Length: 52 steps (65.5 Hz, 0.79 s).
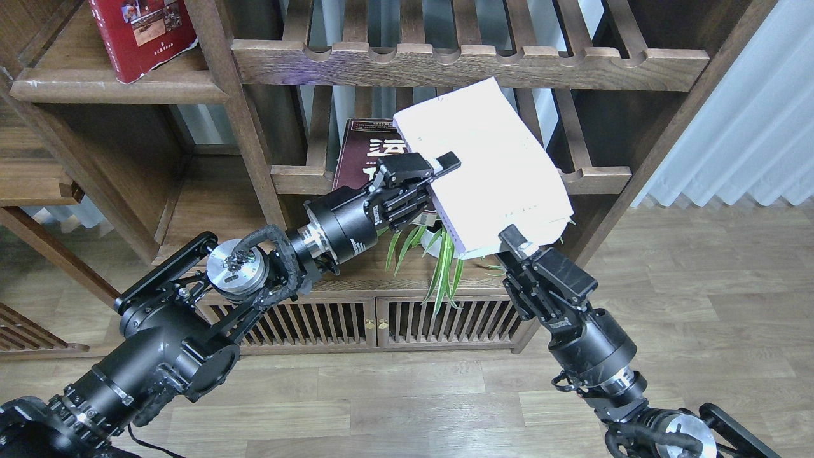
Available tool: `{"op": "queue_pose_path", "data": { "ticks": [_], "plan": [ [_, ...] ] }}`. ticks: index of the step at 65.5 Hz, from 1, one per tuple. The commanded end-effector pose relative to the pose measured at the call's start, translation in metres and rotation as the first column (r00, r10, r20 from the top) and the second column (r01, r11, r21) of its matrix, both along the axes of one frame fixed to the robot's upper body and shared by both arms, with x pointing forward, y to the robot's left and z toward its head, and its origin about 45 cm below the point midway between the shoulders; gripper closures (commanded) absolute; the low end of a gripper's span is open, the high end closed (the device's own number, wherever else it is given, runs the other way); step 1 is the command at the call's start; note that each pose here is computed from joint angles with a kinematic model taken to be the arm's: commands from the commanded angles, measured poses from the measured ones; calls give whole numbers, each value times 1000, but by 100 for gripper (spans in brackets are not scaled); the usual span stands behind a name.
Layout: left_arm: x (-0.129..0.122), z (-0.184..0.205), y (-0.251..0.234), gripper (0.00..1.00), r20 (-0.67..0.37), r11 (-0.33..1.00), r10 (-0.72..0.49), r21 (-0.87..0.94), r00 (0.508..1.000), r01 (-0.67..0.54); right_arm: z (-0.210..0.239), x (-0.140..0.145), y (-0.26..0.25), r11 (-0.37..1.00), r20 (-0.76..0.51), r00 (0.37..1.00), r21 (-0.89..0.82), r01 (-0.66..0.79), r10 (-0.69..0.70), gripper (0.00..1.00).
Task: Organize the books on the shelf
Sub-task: 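Hand the white book from the right gripper to the left gripper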
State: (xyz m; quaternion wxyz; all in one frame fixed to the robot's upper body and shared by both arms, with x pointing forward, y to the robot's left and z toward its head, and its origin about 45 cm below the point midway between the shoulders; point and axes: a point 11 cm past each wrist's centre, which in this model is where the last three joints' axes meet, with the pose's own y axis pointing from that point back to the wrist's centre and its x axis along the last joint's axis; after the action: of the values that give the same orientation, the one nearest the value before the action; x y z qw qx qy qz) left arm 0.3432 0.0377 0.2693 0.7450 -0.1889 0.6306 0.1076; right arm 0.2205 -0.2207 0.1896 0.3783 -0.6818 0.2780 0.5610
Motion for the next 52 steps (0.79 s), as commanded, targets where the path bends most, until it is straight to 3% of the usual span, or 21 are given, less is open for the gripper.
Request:
{"op": "queue_pose_path", "data": {
  "ticks": [1, 9, 30, 40, 52],
  "plan": [
    [-8, 12, -5, 95, 49, 1000, -28, -4, 998, 28, -3, 1, -4, 1000, -8, 1000, -8, 12, -12, 28],
    [-22, 25, -9, 95, 82, 997, -56, -39, 995, 60, -7, 1, -6, 1000, -16, 1000, -15, 19, -19, 20],
    [-35, 32, 44, 95, 164, 999, -38, 20, 986, 35, -24, 2, -11, 999, -58, 997, -34, 41, -43, 19],
    [-40, 53, 72, 95, 236, 1000, 14, -14, 972, -11, -28, 3, -14, 998, -67, 996, -41, 48, -51, 18],
    [-49, 57, 101, 95, 252, 998, 70, -20, 965, -67, -30, 3, -15, 998, -72, 996, -46, 50, -53, 18]
  ]
}}
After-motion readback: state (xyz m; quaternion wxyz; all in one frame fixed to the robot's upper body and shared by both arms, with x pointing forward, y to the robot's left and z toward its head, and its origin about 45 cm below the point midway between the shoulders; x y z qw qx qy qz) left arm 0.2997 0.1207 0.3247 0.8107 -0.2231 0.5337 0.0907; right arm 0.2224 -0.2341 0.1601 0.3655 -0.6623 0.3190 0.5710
